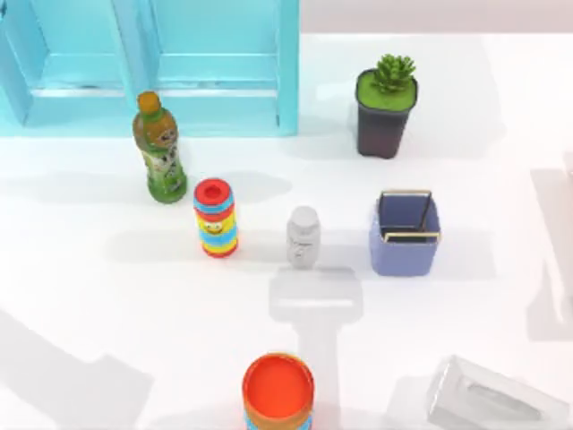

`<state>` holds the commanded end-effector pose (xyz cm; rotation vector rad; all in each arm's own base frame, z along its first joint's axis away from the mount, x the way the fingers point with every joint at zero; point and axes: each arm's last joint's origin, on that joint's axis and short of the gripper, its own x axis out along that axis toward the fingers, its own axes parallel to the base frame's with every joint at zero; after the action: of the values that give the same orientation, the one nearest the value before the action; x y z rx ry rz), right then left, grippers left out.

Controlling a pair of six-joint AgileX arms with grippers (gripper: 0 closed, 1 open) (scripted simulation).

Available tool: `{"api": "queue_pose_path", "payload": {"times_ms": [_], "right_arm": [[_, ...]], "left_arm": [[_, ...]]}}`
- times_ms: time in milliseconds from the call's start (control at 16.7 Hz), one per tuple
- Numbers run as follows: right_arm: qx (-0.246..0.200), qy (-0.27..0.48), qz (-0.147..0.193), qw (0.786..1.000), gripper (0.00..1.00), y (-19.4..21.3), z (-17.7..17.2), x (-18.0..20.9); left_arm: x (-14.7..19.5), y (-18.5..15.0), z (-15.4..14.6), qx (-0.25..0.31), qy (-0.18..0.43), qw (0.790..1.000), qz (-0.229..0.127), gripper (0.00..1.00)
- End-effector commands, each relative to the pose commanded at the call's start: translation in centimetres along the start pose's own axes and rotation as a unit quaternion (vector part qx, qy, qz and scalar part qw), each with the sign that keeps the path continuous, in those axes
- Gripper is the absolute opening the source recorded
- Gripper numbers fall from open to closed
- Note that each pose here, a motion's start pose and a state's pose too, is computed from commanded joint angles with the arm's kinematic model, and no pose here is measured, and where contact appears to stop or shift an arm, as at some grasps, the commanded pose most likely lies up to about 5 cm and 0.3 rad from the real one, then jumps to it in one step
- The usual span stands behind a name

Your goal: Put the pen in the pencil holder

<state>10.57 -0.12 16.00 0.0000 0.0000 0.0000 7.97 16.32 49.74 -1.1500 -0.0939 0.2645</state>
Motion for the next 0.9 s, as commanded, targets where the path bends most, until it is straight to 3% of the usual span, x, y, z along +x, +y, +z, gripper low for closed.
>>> {"api": "queue_pose_path", "payload": {"times_ms": [240, 420, 540, 660, 780, 900], "right_arm": [[0.000, 0.000, 0.000, 1.000, 1.00, 0.0, 0.0, 0.0], [0.000, 0.000, 0.000, 1.000, 1.00, 0.0, 0.0, 0.0], [0.000, 0.000, 0.000, 1.000, 1.00, 0.0, 0.0, 0.0], [0.000, 0.000, 0.000, 1.000, 1.00, 0.0, 0.0, 0.0], [0.000, 0.000, 0.000, 1.000, 1.00, 0.0, 0.0, 0.0], [0.000, 0.000, 0.000, 1.000, 1.00, 0.0, 0.0, 0.0]], "left_arm": [[-7.5, -11.7, -4.6, 0.022, 0.000, 0.990, -0.138, 0.00], [-12.4, -18.9, -12.8, 0.068, 0.037, 0.982, -0.174, 0.00], [-14.6, -22.3, -20.4, 0.113, 0.057, 0.979, -0.162, 0.00], [-15.7, -24.1, -29.4, 0.166, 0.062, 0.976, -0.128, 0.00], [-15.3, -24.0, -38.9, 0.224, 0.047, 0.970, -0.086, 0.00], [-13.5, -21.9, -48.2, 0.285, 0.018, 0.958, -0.043, 0.00]]}}
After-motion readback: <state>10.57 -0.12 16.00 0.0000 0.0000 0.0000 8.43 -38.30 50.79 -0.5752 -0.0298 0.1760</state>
